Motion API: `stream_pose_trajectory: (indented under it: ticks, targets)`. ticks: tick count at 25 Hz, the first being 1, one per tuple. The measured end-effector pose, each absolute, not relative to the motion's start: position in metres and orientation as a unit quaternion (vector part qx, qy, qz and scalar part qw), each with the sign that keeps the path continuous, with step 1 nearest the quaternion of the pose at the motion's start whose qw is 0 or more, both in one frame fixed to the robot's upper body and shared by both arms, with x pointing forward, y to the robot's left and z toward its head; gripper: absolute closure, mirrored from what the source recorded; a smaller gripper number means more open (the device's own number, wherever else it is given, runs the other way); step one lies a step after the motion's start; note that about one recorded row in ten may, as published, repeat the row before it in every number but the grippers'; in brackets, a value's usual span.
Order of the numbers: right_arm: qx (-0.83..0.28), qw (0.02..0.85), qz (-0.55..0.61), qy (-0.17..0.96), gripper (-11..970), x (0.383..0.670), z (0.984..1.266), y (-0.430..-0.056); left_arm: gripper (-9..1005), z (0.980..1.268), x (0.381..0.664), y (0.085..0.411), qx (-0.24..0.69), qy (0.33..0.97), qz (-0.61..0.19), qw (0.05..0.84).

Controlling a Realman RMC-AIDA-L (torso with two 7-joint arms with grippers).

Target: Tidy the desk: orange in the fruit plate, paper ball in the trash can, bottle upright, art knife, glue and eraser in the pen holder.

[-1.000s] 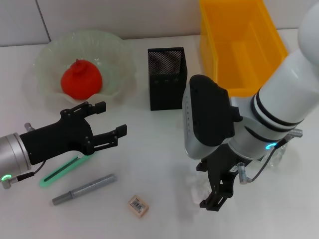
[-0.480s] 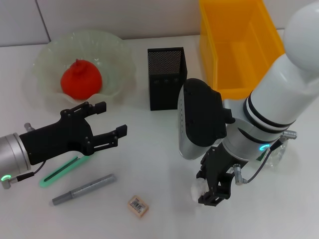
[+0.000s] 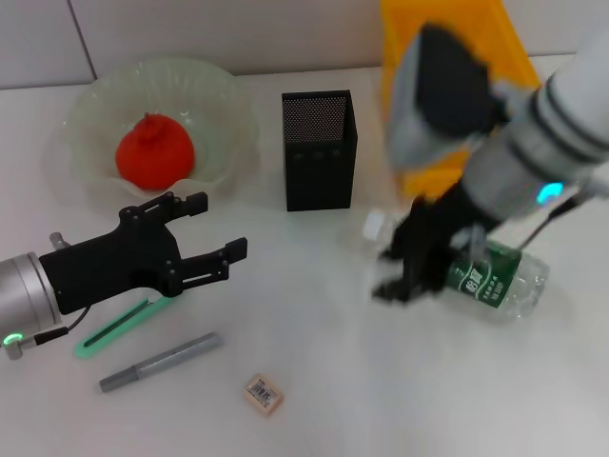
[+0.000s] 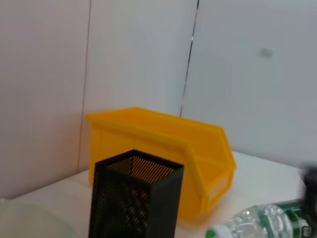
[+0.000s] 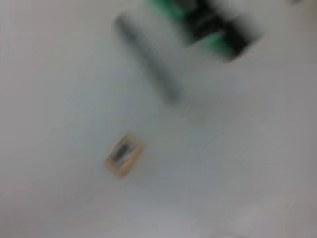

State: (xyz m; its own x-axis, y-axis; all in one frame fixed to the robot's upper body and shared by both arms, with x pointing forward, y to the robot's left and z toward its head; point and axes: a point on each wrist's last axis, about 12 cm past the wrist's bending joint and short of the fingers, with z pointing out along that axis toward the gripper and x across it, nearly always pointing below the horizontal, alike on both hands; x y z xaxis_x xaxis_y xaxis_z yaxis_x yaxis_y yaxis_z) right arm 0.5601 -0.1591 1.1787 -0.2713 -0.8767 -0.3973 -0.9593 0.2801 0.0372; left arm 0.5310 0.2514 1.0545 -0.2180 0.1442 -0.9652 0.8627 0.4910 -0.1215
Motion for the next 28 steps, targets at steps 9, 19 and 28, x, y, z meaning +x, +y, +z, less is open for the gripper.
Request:
stream_pose_trajectory:
  ticks: [9,19,28]
  targets:
    - [-0.43,0.338,0.096,0.832,522,0.609,1.244,-0.242,133,1.058,0.522,0.242,0.393,0.669,-0.384,0.5]
    - [-0.359,0.388,0.044,0.848,514,0.651,1.216,-0.26,134,1.048,0.513,0.235,0.431,0.674,-0.387,0.459]
    - [-0.334,0.389,0.026,0.858,417,0.663,1.193,-0.26,134,1.047,0.51,0.236,0.429,0.676,-0.389,0.456]
